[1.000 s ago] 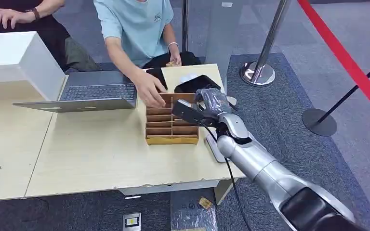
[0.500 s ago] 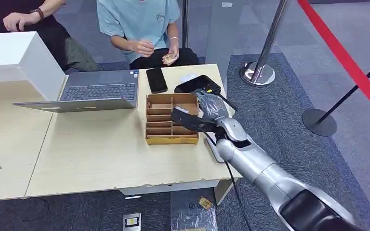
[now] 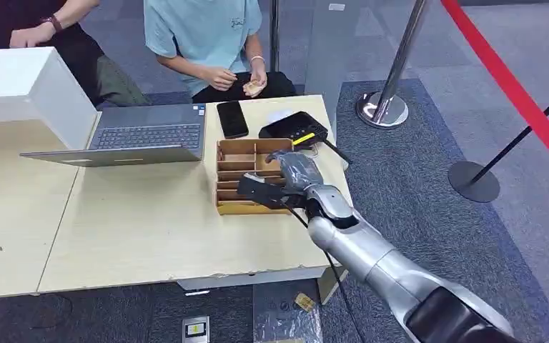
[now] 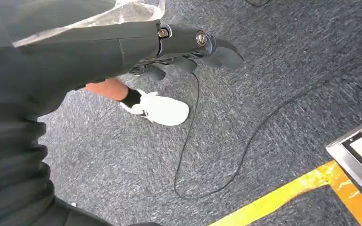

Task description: Pass the card to the sensor for recognition and then transmit it.

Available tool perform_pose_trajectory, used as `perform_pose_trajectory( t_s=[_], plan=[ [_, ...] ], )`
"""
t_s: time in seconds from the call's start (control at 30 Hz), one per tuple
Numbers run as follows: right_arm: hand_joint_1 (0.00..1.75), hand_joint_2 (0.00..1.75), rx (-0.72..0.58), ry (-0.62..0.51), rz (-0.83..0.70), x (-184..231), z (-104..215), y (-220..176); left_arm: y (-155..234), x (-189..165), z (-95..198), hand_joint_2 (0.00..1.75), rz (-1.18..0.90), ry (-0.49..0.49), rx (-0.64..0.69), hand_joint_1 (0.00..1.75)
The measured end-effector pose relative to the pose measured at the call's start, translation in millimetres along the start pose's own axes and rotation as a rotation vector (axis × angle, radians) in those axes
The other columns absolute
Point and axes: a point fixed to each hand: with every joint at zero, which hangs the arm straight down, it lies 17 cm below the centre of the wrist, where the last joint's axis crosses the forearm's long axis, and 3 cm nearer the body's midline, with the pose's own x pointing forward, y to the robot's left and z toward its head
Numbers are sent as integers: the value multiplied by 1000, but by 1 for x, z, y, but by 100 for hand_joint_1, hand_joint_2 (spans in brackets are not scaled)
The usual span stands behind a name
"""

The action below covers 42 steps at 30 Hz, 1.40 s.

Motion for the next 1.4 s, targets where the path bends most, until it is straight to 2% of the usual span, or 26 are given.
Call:
perform_pose_trajectory(
  t_s=[0.13, 0.17, 0.27, 0.33, 0.37, 0.47, 0.57, 0.63, 0.67, 0.7, 0.73, 0.8, 0.83, 0.9, 1.23, 1.4],
  plan=[
    [52, 175, 13, -8, -5, 6, 2, 9, -1, 0, 0, 175, 0, 1, -2, 0],
    [72, 175, 15, -8, -5, 6, 2, 10, -2, -1, 0, 175, 0, 3, -3, 0],
    [86, 175, 25, -7, -4, 6, 3, 16, -4, -3, 1, 175, 1, 9, -6, 0],
    [82, 175, 33, -9, -3, 7, 5, 20, -5, -4, 2, 175, 0, 11, -8, 0],
    [75, 175, 36, -10, -2, 6, 5, 22, -5, -4, 2, 175, 0, 12, -9, 0],
    [75, 175, 36, -10, 2, 5, 5, 24, -6, -5, 2, 175, -1, 14, -10, 0],
    [63, 175, 38, -9, -4, 3, 6, 27, -6, -4, 2, 175, -1, 11, -9, 0],
    [73, 175, 40, -4, -4, 0, 6, 29, -5, -4, 2, 175, 0, 11, -8, 0],
    [94, 175, 41, 0, -3, -2, 6, 30, -5, -4, 2, 175, -1, 10, -8, 0],
    [124, 175, 39, 1, -2, -3, 6, 30, -5, -4, 2, 175, -3, 10, -8, 0],
    [129, 175, 36, 2, -2, -4, 6, 30, -5, -4, 2, 175, -3, 10, -8, 0],
    [150, 175, 31, 3, -2, -6, 6, 30, -5, -4, 2, 175, -5, 12, -8, 0],
    [152, 175, 28, 3, -2, -7, 6, 30, -5, -4, 2, 175, -5, 12, -8, 0],
    [175, 175, 20, 5, -1, -9, 6, 28, -6, -5, 2, 175, -6, 13, -9, 0],
    [175, 175, -12, 0, -18, -11, 4, 23, -9, -2, 2, 175, -15, 7, -16, 0],
    [175, 175, -59, -17, -27, -5, -3, 6, -10, -1, 2, 175, -23, 3, -23, 0]
  ],
)
